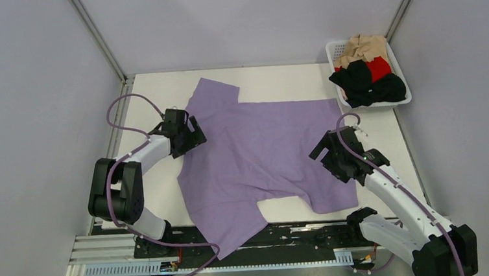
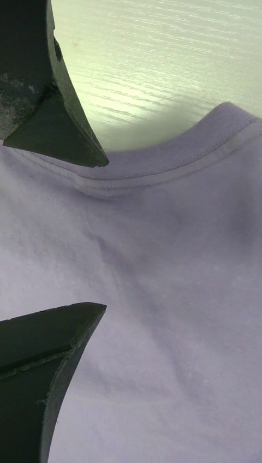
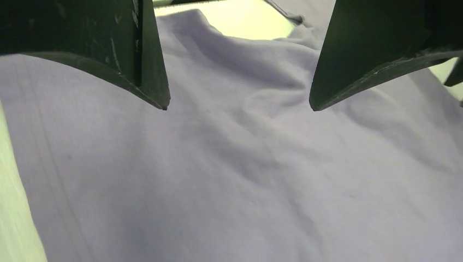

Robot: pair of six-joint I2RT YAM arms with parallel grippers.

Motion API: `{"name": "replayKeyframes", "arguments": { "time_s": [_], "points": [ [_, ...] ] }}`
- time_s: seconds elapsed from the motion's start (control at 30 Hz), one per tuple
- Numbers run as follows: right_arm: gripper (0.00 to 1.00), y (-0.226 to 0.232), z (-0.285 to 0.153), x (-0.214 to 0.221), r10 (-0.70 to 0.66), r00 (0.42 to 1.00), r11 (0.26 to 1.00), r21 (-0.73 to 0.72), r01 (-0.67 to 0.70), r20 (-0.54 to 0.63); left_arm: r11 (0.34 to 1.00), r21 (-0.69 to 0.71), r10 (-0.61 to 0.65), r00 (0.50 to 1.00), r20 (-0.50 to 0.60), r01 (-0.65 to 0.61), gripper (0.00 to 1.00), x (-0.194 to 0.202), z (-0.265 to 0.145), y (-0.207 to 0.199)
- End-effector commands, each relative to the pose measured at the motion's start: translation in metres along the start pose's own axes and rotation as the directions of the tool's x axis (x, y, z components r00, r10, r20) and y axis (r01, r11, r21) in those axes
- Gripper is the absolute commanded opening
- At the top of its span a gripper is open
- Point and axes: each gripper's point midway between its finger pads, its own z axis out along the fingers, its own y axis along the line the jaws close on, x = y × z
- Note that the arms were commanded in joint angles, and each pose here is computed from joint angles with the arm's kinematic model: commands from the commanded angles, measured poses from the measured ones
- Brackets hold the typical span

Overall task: Fold and stack the t-shirts
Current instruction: Flatten out the tshirt

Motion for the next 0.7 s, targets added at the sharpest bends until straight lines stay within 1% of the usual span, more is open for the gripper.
{"name": "replayKeyframes", "arguments": {
  "time_s": [0.0, 0.07, 0.1, 0.17, 0.2, 0.23, 0.27, 0.3, 0.33, 0.37, 0.4, 0.47, 0.57, 0.67],
  "points": [
    [1.0, 0.052, -0.018, -0.055, -0.089, 0.967, 0.978, -0.165, 0.131, 0.239, 0.996, 0.087, -0.009, 0.998, 0.069, 0.003, 1.0, -0.025, -0.035, -0.026],
    [1.0, 0.064, -0.015, -0.059, -0.102, 0.957, 0.961, -0.221, 0.165, 0.272, 0.995, 0.097, 0.003, 0.996, 0.085, -0.011, 1.0, -0.025, -0.051, -0.036],
    [1.0, 0.069, -0.013, -0.062, -0.093, 0.953, 0.956, -0.241, 0.166, 0.288, 0.995, 0.094, 0.008, 0.997, 0.071, -0.015, 1.0, -0.019, -0.053, -0.038],
    [1.0, 0.074, -0.008, -0.066, -0.076, 0.947, 0.952, -0.26, 0.162, 0.314, 0.99, 0.139, 0.026, 0.999, 0.04, -0.031, 1.0, -0.007, -0.059, -0.053],
    [1.0, 0.075, -0.005, -0.068, -0.07, 0.944, 0.952, -0.261, 0.16, 0.324, 0.983, 0.179, 0.044, 0.999, -0.002, -0.043, 1.0, 0.009, -0.059, -0.063],
    [1.0, 0.077, -0.002, -0.069, -0.068, 0.942, 0.951, -0.263, 0.161, 0.33, 0.977, 0.21, 0.04, 0.999, -0.015, -0.037, 1.0, 0.014, -0.059, -0.07],
    [1.0, 0.079, 0.001, -0.07, -0.071, 0.94, 0.95, -0.265, 0.166, 0.334, 0.968, 0.249, 0.06, 0.996, -0.066, -0.041, 1.0, 0.031, -0.056, -0.077],
    [1.0, 0.08, 0.004, -0.071, -0.08, 0.939, 0.949, -0.262, 0.174, 0.336, 0.961, 0.273, 0.056, 0.995, -0.078, -0.033, 1.0, 0.036, -0.055, -0.083],
    [1.0, 0.082, 0.007, -0.071, -0.095, 0.938, 0.948, -0.256, 0.187, 0.334, 0.959, 0.283, 0.067, 0.991, -0.114, -0.032, 1.0, 0.048, -0.05, -0.083],
    [1.0, 0.082, 0.012, -0.071, -0.113, 0.938, 0.951, -0.239, 0.198, 0.328, 0.963, 0.269, 0.062, 0.99, -0.129, -0.025, 1.0, 0.053, -0.046, -0.08],
    [1.0, 0.082, 0.016, -0.07, -0.128, 0.938, 0.952, -0.224, 0.207, 0.322, 0.973, 0.228, 0.058, 0.986, -0.155, -0.021, 1.0, 0.062, -0.039, -0.07],
    [1.0, 0.081, 0.024, -0.07, -0.151, 0.938, 0.955, -0.199, 0.22, 0.311, 0.989, 0.146, 0.039, 0.984, -0.172, -0.014, 1.0, 0.069, -0.029, -0.054],
    [1.0, 0.077, 0.036, -0.067, -0.163, 0.945, 0.962, -0.167, 0.216, 0.283, 0.998, 0.058, 0.029, 0.985, -0.168, -0.02, 1.0, 0.069, -0.019, -0.036],
    [1.0, 0.069, 0.047, -0.068, -0.175, 0.948, 0.968, -0.127, 0.214, 0.266, 0.999, -0.035, 0.014, 0.982, -0.19, -0.021, 1.0, 0.066, -0.009, -0.009]
  ]
}}
